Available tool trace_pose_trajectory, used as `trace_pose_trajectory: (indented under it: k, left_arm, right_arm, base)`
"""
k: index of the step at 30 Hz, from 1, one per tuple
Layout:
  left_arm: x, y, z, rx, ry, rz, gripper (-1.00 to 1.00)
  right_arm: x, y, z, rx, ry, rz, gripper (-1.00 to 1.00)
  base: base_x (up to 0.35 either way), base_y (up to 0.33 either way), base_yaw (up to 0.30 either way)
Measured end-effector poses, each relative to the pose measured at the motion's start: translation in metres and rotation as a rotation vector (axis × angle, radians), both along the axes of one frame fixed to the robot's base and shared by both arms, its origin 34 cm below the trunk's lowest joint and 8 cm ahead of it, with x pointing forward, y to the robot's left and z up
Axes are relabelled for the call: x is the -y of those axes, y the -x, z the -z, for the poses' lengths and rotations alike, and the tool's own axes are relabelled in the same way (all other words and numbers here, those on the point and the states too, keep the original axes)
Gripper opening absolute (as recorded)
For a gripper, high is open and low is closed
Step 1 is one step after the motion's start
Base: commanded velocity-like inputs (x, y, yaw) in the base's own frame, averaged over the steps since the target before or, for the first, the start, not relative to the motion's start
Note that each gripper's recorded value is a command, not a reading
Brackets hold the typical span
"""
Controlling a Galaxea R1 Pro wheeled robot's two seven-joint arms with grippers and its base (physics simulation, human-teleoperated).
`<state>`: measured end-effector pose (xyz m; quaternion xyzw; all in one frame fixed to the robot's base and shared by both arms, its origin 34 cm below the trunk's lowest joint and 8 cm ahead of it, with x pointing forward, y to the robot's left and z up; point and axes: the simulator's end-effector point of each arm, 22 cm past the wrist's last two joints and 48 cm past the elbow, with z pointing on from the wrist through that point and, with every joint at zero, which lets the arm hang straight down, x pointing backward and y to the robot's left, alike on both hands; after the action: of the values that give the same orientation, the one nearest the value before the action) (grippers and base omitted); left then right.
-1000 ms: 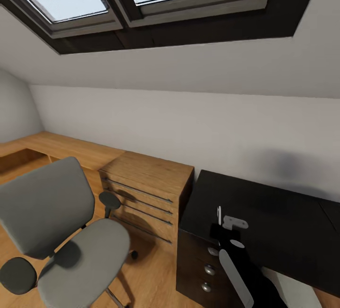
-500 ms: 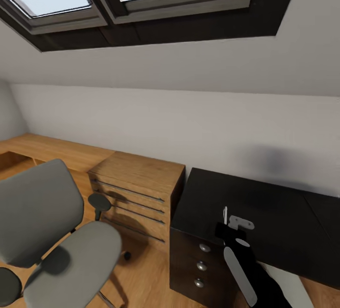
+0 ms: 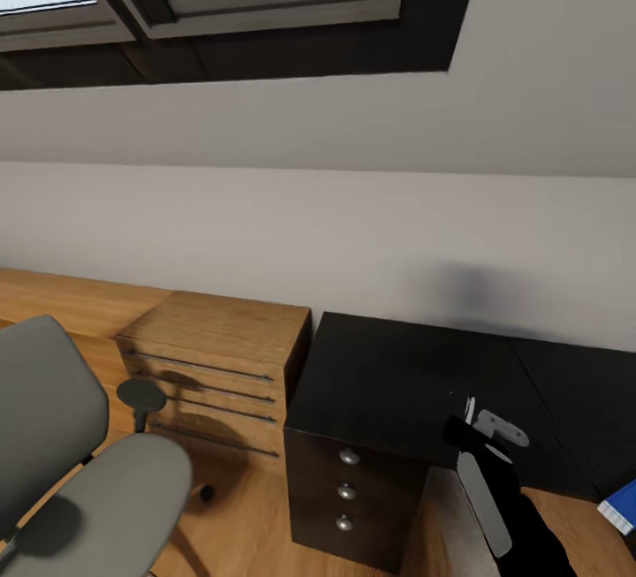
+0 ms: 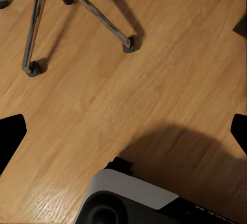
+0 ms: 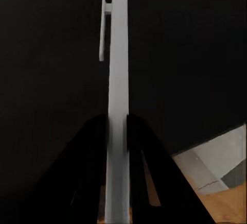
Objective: In the bedroom, organize the workspace by keeping the computer under the desk, ensuring the monitor is on the desk, placing the keyboard on the desk next to the monitor, placing the mouse on the desk next to the keyboard, moving the folder from the swivel chair onto the desk next to the mouse, stacking the notebook on top of the folder with the pen on top of the notebook, and positioning the swivel chair next to the desk.
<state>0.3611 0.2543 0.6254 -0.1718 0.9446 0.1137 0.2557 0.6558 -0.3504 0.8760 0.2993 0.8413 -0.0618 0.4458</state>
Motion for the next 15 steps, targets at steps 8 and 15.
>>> trace_pose_trajectory:
  k: [8, 15]
  left_arm:
    - [0.0, 0.0, 0.0, 0.0, -0.001, -0.001, 1.0]
    - [0.0, 0.0, 0.0, 0.0, -0.001, -0.001, 1.0]
  right_arm:
    - [0.056, 0.018, 0.004, 0.0, -0.03, 0.145, -1.0]
    - [0.075, 0.025, 0.005, 0.003, -0.042, 0.197, -1.0]
  base:
    - [0.0, 0.0, -0.297]
    - [0.0, 0.0, -0.296]
